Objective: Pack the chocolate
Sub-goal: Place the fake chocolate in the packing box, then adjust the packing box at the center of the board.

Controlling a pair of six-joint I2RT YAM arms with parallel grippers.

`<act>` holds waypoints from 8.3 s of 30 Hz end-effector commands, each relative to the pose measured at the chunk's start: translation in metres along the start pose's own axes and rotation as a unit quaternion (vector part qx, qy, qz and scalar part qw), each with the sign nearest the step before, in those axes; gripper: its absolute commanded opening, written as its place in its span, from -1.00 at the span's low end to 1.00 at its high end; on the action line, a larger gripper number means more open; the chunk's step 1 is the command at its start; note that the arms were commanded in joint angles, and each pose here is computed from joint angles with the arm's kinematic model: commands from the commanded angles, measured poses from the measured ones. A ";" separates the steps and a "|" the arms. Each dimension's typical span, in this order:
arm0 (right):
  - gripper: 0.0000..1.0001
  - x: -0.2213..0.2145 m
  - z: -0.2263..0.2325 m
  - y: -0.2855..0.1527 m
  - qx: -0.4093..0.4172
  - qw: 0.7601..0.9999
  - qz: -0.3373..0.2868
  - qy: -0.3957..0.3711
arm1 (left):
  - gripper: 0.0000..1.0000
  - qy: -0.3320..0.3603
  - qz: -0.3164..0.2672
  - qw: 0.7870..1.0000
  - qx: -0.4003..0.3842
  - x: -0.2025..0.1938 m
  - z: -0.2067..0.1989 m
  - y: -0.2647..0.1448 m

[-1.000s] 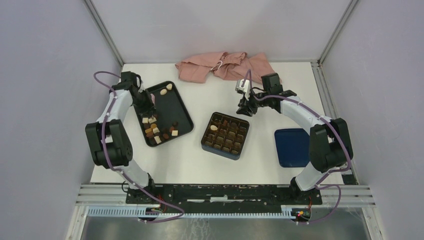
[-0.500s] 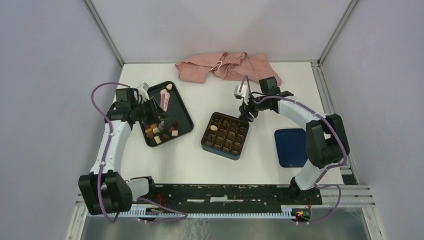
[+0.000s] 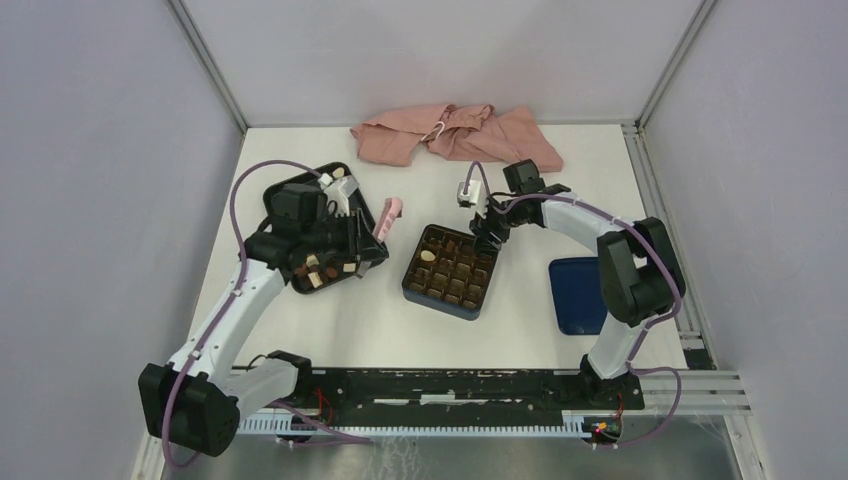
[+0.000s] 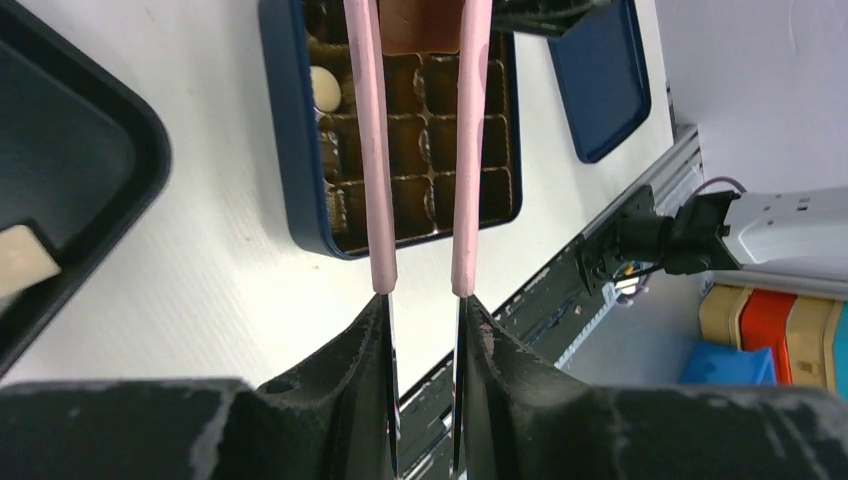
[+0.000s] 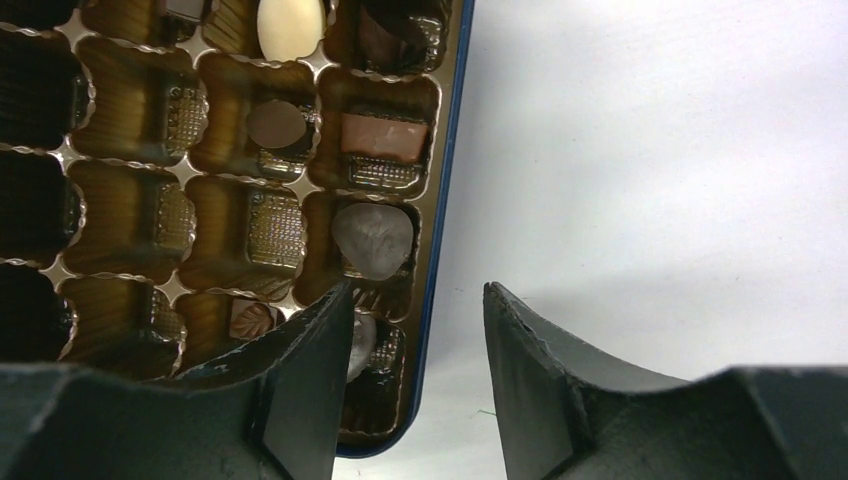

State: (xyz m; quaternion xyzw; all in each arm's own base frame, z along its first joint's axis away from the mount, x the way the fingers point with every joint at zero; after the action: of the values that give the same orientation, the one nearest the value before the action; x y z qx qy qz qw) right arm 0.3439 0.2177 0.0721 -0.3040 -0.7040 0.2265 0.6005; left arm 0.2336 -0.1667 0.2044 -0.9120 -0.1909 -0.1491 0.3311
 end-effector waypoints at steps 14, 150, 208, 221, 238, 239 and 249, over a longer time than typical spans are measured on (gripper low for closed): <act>-0.55 0.010 -0.016 0.015 -0.017 1.000 -0.009 -0.013 | -0.81 0.017 0.035 0.999 -0.012 -0.038 -0.016 0.028; 0.07 0.028 -0.015 -0.015 -0.007 0.998 -0.055 0.011 | -0.35 0.124 -0.070 0.980 0.140 -0.051 -0.029 0.075; -1.00 0.116 -0.049 -0.113 -0.266 0.949 0.038 -0.166 | -0.33 0.145 -0.209 0.955 0.151 -0.008 -0.030 0.008; -1.00 0.113 -0.044 -0.101 -0.245 0.955 0.028 -0.162 | -0.33 0.153 -0.194 0.956 0.161 -0.014 -0.023 0.016; -1.00 0.103 -0.040 -0.086 -0.220 0.965 0.014 -0.146 | -0.32 0.158 -0.185 0.955 0.170 -0.016 -0.018 0.018; -1.00 0.101 -0.040 -0.085 -0.214 0.967 0.008 -0.139 | -0.32 0.158 -0.184 0.955 0.171 -0.017 -0.017 0.018; -1.00 0.053 -0.041 -0.063 -0.117 0.991 -0.065 0.003 | -0.31 0.155 -0.177 0.955 0.180 -0.021 -0.009 0.021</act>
State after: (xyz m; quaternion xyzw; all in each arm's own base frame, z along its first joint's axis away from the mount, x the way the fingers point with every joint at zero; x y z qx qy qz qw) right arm 0.3649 0.1982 0.1595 -0.3904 -0.7552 0.1370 0.5085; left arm 0.2177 -0.1940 0.1885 -0.7632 -0.3189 -0.2903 0.4811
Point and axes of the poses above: each gripper's point midway between its finger pads, its own y axis out along the fingers, its own z axis along the line the jaws close on, x = y × z, the point moved 1 cm from there along -y, back along the fingers, and after that the axes turned 14 degrees about -y, right-handed, at the moved point
